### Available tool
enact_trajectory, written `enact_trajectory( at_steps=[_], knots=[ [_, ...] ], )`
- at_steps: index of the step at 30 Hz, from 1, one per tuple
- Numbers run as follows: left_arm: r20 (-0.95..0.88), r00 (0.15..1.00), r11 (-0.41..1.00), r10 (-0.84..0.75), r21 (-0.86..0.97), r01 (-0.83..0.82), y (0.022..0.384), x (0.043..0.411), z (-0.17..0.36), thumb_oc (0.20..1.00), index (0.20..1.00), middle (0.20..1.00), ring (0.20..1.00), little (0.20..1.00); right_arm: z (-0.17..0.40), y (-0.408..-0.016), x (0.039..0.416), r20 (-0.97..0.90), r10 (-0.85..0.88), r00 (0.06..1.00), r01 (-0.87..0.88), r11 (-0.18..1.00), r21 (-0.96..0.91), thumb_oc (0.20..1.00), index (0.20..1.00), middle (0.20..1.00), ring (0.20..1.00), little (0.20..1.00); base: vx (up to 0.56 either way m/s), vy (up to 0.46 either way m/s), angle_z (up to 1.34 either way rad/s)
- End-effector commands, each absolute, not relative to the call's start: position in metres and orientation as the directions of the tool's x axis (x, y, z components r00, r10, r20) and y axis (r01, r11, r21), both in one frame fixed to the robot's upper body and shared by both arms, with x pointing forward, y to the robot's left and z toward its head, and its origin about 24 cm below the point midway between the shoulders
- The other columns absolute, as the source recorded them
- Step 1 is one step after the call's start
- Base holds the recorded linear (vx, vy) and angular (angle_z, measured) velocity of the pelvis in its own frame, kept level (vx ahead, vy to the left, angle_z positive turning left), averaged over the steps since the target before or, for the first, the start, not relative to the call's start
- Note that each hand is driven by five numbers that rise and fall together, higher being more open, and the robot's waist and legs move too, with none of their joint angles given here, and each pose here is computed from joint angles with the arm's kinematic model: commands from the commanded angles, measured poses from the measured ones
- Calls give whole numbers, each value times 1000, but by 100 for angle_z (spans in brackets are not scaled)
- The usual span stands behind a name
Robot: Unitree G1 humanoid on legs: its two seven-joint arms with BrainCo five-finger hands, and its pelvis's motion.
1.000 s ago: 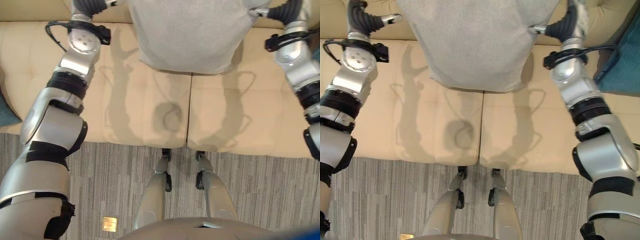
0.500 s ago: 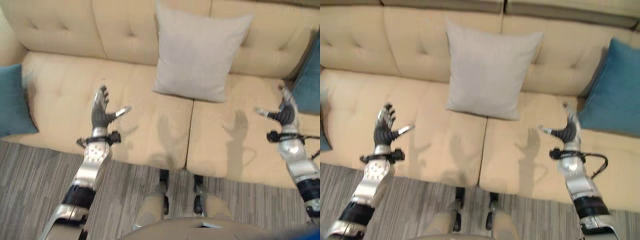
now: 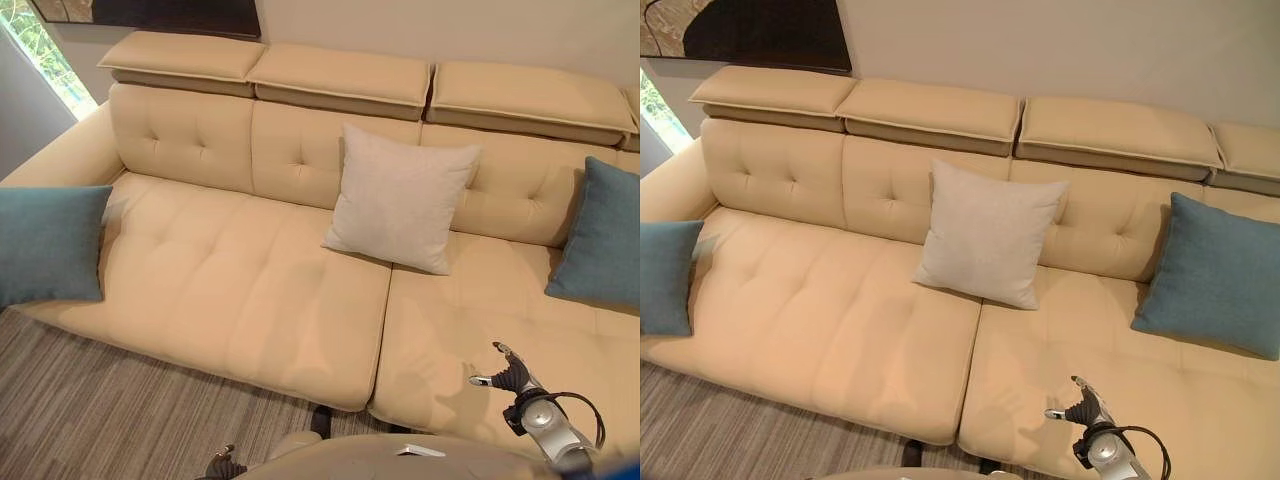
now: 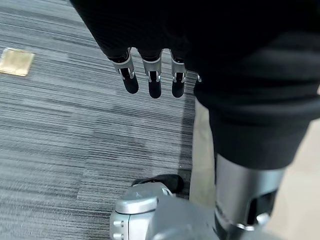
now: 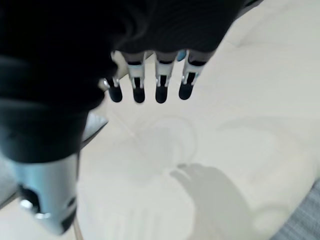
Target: Pick up all the scattered cushions and arrange them neatly on the sofa.
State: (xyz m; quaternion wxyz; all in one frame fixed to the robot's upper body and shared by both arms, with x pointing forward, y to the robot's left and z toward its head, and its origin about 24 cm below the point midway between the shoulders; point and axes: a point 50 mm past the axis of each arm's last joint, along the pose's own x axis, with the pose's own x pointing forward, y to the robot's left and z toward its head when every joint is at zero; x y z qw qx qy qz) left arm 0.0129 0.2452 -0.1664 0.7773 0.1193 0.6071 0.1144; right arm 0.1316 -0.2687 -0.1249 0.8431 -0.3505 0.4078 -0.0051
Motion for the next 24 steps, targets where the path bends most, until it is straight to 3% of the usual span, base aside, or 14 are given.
enact_trajectory(
  at_steps=[1, 4, 6, 10, 15, 19, 24],
  knots=[
    [-854, 371, 923, 365, 384, -25, 262, 59, -156, 1000, 1000, 1000, 1000, 1000, -122, -272, 143, -667, -315, 675, -237, 764, -601, 1000, 1000, 1000, 1000, 1000, -2, 112, 1],
    [-855, 359, 920, 374, 391, -27, 263, 59, -157, 1000, 1000, 1000, 1000, 1000, -138, -266, 125, -748, -340, 570, -289, 770, -569, 1000, 1000, 1000, 1000, 1000, -85, 103, 0],
    [-848, 374, 915, 377, 404, -5, 265, 65, -155, 1000, 1000, 1000, 1000, 1000, -141, -263, 123, -764, -335, 552, -308, 769, -560, 1000, 1000, 1000, 1000, 1000, -130, 43, -3],
    [-789, 494, 898, 365, 439, 37, 263, 111, -145, 1000, 1000, 1000, 1000, 1000, -142, -253, 128, -762, -341, 551, -242, 809, -536, 1000, 1000, 1000, 1000, 1000, -180, -36, 77],
    [-777, 532, 917, 336, 399, 5, 246, 130, -144, 1000, 1000, 1000, 1000, 1000, -136, -254, 142, -727, -343, 594, -223, 799, -559, 1000, 1000, 1000, 1000, 1000, -127, -203, 139],
    [-776, 538, 920, 330, 392, 2, 241, 134, -144, 1000, 1000, 1000, 1000, 1000, -132, -267, 145, -713, -381, 589, -208, 781, -588, 1000, 1000, 1000, 1000, 1000, -240, -122, 157],
    [-793, 503, 913, 344, 407, 18, 243, 121, -148, 1000, 1000, 1000, 1000, 1000, -141, -266, 123, -766, -392, 509, -209, 808, -552, 1000, 1000, 1000, 1000, 1000, -120, -9, 95]
  ],
)
